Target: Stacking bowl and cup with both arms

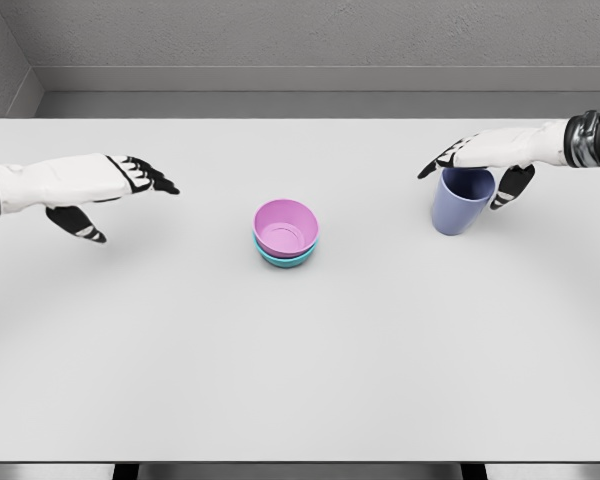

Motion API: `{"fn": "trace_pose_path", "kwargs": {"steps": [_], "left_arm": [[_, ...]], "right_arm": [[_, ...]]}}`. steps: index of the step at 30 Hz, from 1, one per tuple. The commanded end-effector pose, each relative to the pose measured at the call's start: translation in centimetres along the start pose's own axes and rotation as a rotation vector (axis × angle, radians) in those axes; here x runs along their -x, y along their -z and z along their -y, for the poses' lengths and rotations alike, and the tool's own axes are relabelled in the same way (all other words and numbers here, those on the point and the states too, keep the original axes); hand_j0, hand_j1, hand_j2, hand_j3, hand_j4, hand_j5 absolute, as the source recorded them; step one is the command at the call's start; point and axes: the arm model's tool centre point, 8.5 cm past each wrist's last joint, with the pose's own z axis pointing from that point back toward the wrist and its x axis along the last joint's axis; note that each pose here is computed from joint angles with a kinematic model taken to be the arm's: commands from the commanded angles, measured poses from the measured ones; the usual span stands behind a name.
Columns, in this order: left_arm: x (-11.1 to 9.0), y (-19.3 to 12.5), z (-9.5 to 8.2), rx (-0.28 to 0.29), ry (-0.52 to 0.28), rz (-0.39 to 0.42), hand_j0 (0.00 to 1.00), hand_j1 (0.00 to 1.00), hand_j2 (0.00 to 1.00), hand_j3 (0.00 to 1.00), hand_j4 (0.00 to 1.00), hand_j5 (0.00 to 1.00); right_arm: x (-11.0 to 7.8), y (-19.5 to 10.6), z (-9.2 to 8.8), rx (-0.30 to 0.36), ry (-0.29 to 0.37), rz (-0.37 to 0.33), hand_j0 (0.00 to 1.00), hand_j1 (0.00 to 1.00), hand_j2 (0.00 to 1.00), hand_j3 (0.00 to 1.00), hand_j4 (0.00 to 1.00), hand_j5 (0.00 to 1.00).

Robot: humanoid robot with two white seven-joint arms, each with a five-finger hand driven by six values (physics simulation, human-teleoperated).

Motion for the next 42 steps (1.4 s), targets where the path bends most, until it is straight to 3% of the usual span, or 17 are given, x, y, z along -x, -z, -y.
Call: {"fn": "trace_pose_path", "kwargs": {"steps": [1, 7, 13, 23, 42], "left_arm": [[0.4, -0.6, -1.0, -0.032, 0.005, -0.018, 1.0, 1.0, 1.0, 1.0, 1.0, 1.0], [0.5, -0.9, -1.0, -0.036, 0.001, -0.025, 1.0, 1.0, 1.0, 1.0, 1.0, 1.0], [1.5, -1.4, 0.2, -0.032, -0.039, -0.055, 1.0, 1.0, 1.0, 1.0, 1.0, 1.0], [1.2, -0.4, 0.9, -0.025, -0.053, -0.037, 1.0, 1.0, 1.0, 1.0, 1.0, 1.0], [1.1, -0.1, 0.9, -0.029, -0.055, -0.032, 1.0, 1.0, 1.0, 1.0, 1.0, 1.0]], "right_arm": [[0.0, 0.0, 0.1, 0.005, 0.004, 0.0, 0.89, 0.89, 0.89, 0.89, 0.89, 0.89], [0.0, 0.0, -0.1, -0.002, 0.003, 0.001, 0.85, 0.85, 0.85, 0.85, 0.85, 0.85], [-0.1, 0.1, -0.1, -0.004, 0.001, 0.001, 0.8, 0.8, 0.8, 0.8, 0.8, 0.8], [-0.1, 0.1, 0.0, -0.003, -0.002, 0.003, 0.78, 0.78, 0.78, 0.78, 0.78, 0.78], [-0.8, 0.2, 0.8, 0.002, -0.028, 0.018, 0.73, 0.73, 0.73, 0.73, 0.73, 0.73]]}}
